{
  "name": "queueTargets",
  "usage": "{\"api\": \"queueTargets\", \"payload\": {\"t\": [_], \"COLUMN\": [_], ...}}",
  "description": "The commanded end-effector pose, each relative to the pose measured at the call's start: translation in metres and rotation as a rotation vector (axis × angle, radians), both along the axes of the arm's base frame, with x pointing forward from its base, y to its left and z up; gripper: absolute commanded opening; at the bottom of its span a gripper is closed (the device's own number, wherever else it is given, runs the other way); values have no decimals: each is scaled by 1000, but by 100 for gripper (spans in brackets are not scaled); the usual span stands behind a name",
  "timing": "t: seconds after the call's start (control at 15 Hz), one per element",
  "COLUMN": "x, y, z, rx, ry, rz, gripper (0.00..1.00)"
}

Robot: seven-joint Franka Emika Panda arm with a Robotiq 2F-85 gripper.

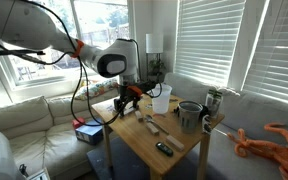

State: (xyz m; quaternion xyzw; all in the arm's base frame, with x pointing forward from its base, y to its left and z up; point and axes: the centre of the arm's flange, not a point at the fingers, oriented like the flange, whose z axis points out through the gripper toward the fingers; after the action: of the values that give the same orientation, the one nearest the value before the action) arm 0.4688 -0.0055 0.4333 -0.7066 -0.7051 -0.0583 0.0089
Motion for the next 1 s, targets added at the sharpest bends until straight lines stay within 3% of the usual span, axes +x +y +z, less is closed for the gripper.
{"api": "queueTargets", "payload": {"t": [0.0, 0.93], "x": [-9, -10], "y": [17, 46], "z": [3, -6], "rx": [27, 66], "ry": [-3, 2], "rz": [57, 48], "gripper": [58, 58]}}
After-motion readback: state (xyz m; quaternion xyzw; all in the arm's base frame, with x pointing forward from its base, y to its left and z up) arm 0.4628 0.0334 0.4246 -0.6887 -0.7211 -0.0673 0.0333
